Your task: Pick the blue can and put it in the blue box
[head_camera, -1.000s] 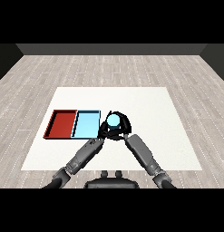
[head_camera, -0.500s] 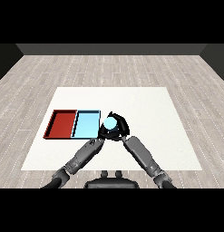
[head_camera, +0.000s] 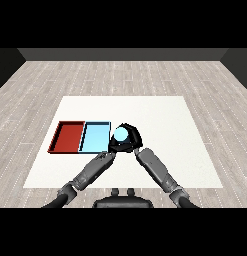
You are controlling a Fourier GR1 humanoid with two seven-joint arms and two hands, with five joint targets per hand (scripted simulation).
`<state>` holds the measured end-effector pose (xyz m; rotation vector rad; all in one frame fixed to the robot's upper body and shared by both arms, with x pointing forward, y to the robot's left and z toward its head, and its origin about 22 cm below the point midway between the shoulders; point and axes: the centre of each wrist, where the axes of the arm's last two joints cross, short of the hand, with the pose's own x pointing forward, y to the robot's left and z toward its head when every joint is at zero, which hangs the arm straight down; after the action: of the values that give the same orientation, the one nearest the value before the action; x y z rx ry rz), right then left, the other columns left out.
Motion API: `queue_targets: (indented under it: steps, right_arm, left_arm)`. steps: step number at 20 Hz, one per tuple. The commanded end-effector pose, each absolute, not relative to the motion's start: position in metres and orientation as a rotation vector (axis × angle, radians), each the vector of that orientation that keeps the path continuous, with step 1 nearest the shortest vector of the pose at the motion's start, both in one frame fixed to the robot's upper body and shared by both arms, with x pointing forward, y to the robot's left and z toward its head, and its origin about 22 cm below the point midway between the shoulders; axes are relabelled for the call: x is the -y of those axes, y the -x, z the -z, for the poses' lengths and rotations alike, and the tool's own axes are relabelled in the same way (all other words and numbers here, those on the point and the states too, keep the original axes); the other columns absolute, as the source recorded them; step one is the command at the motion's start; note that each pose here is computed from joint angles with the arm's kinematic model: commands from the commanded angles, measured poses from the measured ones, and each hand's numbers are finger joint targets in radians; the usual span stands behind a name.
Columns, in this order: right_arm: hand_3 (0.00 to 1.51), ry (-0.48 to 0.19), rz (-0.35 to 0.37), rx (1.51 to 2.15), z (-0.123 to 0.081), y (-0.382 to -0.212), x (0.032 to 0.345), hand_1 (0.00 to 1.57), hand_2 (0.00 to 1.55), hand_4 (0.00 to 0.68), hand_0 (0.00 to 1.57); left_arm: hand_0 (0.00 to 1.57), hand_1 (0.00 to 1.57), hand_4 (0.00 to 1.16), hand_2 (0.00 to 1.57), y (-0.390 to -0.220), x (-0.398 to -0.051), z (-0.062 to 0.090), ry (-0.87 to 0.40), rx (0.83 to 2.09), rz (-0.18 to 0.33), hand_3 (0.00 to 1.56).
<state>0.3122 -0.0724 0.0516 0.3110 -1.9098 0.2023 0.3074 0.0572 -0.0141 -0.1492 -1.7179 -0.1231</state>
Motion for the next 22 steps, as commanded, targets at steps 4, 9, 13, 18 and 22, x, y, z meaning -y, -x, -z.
queue_targets:
  steps: [4, 9, 13, 18, 22]
  right_arm:
    - [1.37, -0.346, -0.181, 1.9, -0.052, -0.313, 0.06, 1.42, 1.45, 0.527, 1.42]
    - [1.38, -0.33, -0.18, 1.894, -0.043, -0.301, 0.059, 1.43, 1.46, 0.528, 1.43]
    - [1.03, -0.324, -0.159, 1.888, -0.054, -0.303, 0.07, 1.1, 1.19, 0.4, 1.1]
    - [0.0, -0.248, -0.222, 1.895, -0.049, -0.308, 0.066, 0.0, 0.0, 0.0, 0.0]
    - [0.0, -0.265, -0.265, 1.877, -0.049, -0.319, 0.091, 0.0, 0.0, 0.0, 0.0]
  left_arm:
    - [1.57, 1.57, 1.13, 1.55, -0.317, -0.049, -0.001, 0.071, 1.683, 0.11, 1.46]
    - [1.57, 1.57, 1.14, 1.56, -0.32, -0.052, 0.014, 0.05, 1.701, 0.11, 1.47]
    - [1.57, 1.57, 1.14, 1.55, -0.312, -0.041, -0.01, 0.017, 1.726, 0.084, 1.46]
    - [1.57, 1.57, 1.14, 1.56, -0.314, -0.053, 0.007, 0.016, 1.731, 0.102, 1.47]
    - [1.57, 1.57, 1.14, 1.57, -0.325, -0.051, 0.003, 0.021, 1.726, 0.096, 1.48]
